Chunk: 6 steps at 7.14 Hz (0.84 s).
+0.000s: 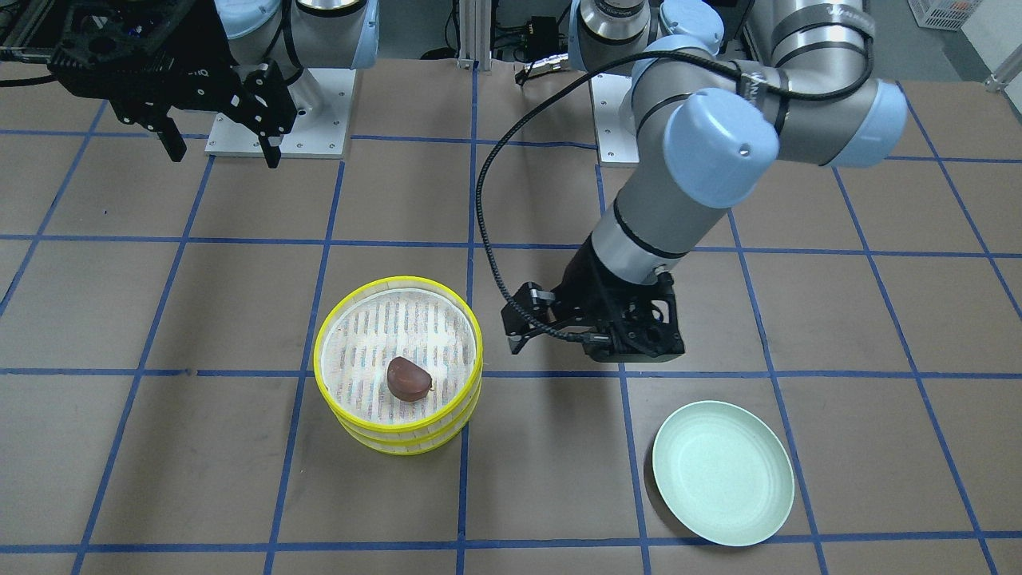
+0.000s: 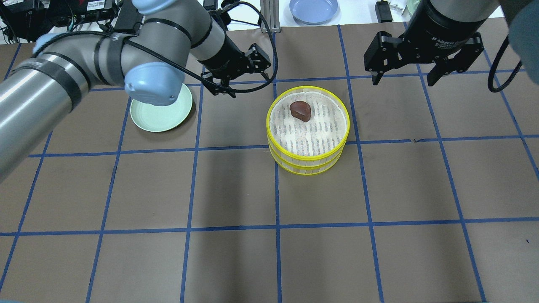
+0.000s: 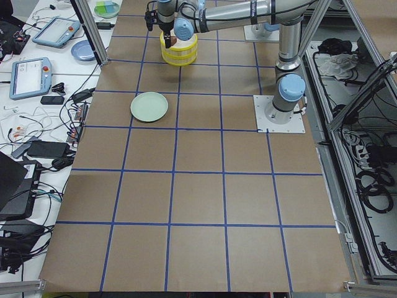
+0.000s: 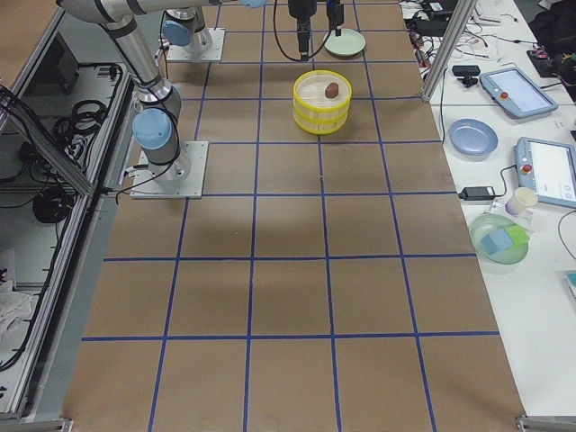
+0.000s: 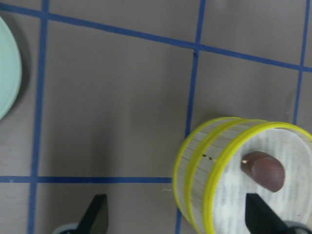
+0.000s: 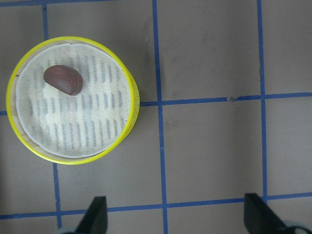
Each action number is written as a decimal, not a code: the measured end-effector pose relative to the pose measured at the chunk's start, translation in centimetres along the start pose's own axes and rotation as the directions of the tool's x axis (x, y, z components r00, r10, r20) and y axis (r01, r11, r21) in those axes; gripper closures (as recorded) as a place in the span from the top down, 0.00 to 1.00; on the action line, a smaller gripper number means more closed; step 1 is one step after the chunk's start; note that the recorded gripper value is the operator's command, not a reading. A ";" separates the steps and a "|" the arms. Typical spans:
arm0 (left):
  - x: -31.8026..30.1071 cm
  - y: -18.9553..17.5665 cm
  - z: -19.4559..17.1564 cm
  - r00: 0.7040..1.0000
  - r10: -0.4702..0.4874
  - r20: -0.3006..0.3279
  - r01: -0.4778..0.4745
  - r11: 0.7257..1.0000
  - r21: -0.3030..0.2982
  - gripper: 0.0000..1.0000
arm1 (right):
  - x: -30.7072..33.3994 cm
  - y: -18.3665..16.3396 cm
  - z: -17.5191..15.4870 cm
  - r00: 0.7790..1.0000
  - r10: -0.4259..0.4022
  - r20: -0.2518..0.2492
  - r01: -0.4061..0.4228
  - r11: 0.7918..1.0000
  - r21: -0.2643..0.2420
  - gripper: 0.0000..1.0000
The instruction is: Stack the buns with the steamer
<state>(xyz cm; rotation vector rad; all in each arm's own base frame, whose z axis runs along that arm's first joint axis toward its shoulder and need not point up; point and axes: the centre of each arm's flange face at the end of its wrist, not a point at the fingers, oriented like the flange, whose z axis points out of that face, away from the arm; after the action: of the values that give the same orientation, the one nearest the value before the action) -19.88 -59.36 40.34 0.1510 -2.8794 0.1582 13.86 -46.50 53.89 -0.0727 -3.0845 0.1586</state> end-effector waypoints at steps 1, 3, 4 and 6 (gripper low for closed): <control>-2.7 -0.3 -2.2 0.998 0.030 0.055 -0.030 1.000 0.006 1.00 | 0.2 -0.1 0.1 1.000 -0.004 -0.023 0.004 1.000 -0.002 1.00; -7.0 -0.1 -5.7 0.991 0.066 0.118 -0.065 0.998 -0.006 1.00 | 0.2 0.0 0.2 1.000 -0.009 -0.030 0.009 1.000 -0.007 1.00; -8.2 0.8 -7.4 0.982 0.091 0.164 -0.088 0.996 -0.029 1.00 | 0.1 0.0 0.2 0.999 -0.021 -0.024 0.020 1.000 -0.007 1.00; -8.8 3.2 -10.3 0.967 0.109 0.230 -0.097 0.993 -0.062 1.00 | -0.1 0.0 0.1 0.996 -0.093 -0.017 0.093 0.996 -0.004 1.00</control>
<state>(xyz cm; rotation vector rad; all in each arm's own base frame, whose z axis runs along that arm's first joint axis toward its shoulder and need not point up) -9.28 -54.19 47.70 0.0107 -3.1245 0.0927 13.94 -46.50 53.83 0.0693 -3.0637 0.1480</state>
